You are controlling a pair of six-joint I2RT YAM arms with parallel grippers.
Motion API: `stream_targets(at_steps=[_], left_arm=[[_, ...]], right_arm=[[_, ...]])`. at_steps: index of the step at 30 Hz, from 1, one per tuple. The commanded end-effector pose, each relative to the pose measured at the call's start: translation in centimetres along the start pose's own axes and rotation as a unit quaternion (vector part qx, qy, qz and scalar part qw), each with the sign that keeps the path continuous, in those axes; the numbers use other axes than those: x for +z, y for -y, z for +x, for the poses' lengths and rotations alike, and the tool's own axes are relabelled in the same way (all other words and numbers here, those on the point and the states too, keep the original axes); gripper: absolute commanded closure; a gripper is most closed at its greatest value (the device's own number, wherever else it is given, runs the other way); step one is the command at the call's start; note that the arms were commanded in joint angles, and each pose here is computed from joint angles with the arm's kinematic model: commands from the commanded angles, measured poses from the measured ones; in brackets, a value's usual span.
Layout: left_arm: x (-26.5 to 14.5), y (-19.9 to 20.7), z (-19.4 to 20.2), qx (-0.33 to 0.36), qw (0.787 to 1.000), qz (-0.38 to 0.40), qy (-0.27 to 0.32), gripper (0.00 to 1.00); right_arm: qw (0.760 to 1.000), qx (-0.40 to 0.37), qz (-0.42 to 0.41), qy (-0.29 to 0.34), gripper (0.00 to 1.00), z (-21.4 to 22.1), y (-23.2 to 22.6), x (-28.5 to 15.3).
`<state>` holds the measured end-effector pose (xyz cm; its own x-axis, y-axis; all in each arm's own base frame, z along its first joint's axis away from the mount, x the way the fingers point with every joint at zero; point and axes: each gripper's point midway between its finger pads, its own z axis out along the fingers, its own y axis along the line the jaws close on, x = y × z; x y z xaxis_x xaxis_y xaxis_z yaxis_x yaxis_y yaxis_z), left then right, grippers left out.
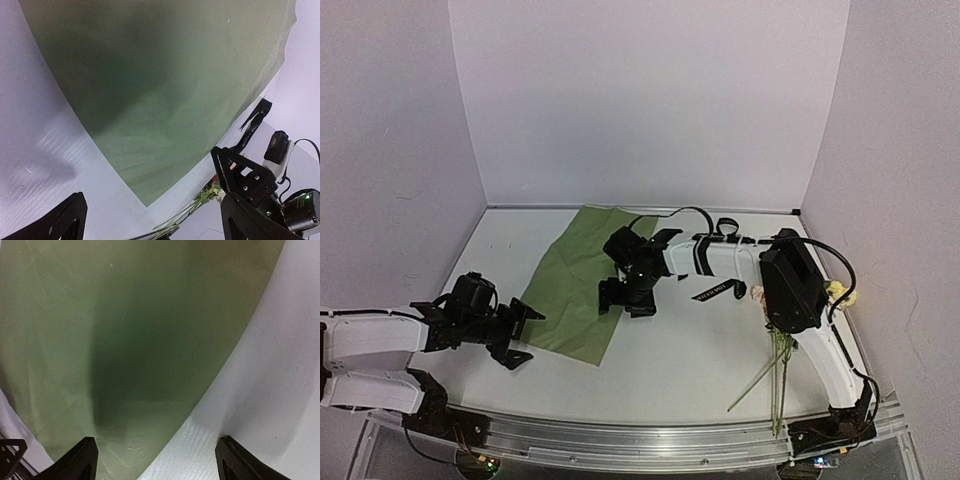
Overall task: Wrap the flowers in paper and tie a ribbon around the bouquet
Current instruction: Pick up the corner of the folded wrapping paper at the center of the board.
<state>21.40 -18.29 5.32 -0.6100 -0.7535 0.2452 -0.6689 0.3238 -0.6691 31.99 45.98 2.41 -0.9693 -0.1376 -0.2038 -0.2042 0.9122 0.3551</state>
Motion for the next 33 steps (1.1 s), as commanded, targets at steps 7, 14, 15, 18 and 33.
stream_targets(at_steps=[7, 14, 15, 18, 33], left_arm=[[0.5, 2.2, 0.9, -0.055, 0.997, 0.057, -0.015, 0.05], [-0.2, 0.7, 0.4, -0.069, 0.996, 0.054, 0.001, 0.07], [-0.2, 0.3, 0.3, -0.073, 0.996, 0.057, 0.000, 0.07], [-0.2, 0.1, 0.3, -0.074, 0.995, 0.066, -0.001, 0.09], [1.4, 1.4, 0.1, -0.031, 0.996, 0.089, -0.010, 0.23]], right_arm=[[0.996, 0.080, -0.044, 0.004, 0.41, -0.9, -2.5, 1.9], [0.992, 0.095, -0.083, 0.000, 0.54, 0.2, -5.9, 1.2], [0.992, 0.096, -0.086, 0.000, 0.54, 0.3, -6.1, 1.1], [0.990, 0.102, -0.092, -0.001, 0.54, 0.3, -6.6, 1.1], [0.989, 0.105, -0.104, -0.008, 0.53, 0.7, -7.0, 0.4]])
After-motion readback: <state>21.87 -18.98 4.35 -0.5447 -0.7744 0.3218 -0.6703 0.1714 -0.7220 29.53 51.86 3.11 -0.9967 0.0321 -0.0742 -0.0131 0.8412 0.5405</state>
